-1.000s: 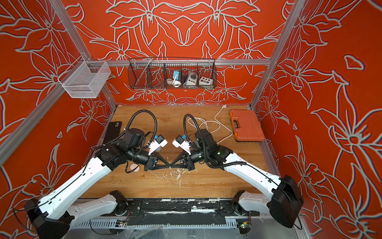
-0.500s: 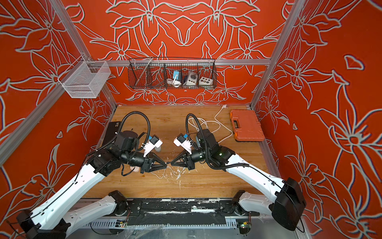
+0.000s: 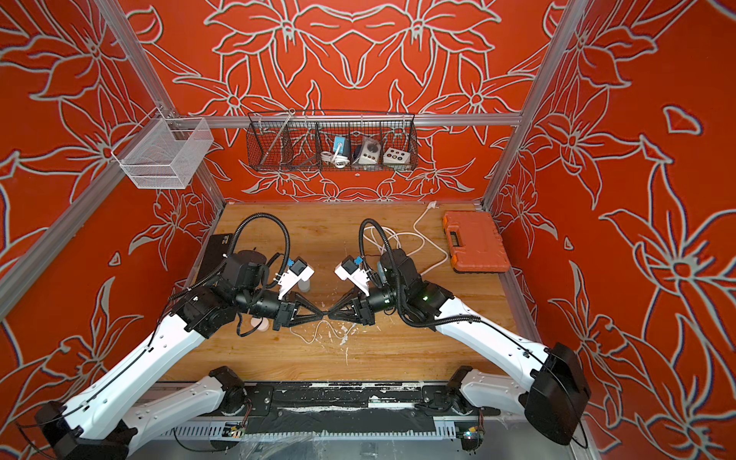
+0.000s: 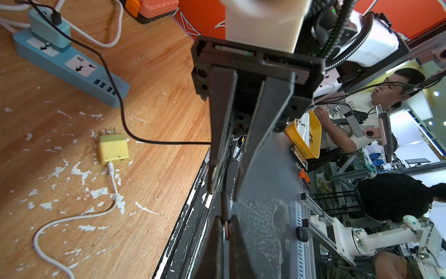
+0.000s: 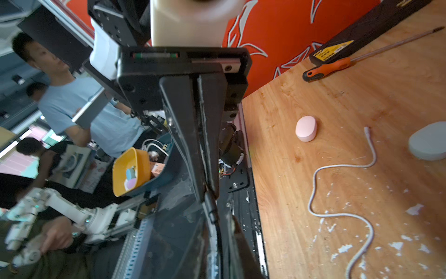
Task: Charge the bluetooth headset
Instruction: Adjust the charging cable.
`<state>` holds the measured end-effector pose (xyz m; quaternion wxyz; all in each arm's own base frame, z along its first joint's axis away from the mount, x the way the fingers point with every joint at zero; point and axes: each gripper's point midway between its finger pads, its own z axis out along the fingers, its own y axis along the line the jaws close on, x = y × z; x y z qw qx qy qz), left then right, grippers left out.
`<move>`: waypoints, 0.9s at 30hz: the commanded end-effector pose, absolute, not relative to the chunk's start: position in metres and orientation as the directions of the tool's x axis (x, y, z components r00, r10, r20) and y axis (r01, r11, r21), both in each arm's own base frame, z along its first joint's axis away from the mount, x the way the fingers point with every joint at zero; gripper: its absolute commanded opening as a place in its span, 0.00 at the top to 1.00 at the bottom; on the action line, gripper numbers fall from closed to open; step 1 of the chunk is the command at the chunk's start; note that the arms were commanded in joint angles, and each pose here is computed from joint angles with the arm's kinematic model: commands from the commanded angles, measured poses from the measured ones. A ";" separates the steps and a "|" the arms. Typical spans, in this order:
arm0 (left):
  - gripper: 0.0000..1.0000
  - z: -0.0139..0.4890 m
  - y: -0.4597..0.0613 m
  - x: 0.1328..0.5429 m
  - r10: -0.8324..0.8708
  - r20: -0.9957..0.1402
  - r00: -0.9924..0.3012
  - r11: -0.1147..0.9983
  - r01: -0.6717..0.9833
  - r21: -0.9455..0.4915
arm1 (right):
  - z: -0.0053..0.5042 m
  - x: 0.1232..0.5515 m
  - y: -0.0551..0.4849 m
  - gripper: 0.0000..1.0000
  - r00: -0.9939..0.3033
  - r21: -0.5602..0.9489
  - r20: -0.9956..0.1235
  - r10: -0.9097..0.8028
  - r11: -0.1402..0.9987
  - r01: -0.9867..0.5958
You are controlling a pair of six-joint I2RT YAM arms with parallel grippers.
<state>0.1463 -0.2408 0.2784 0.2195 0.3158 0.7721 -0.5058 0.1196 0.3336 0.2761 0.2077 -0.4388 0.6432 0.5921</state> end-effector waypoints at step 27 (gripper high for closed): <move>1.00 0.289 -0.244 0.147 0.240 -0.701 -0.672 0.247 0.740 -0.625 | 0.285 0.111 0.337 0.75 -0.547 0.605 -0.784 -0.293 -0.163 -0.779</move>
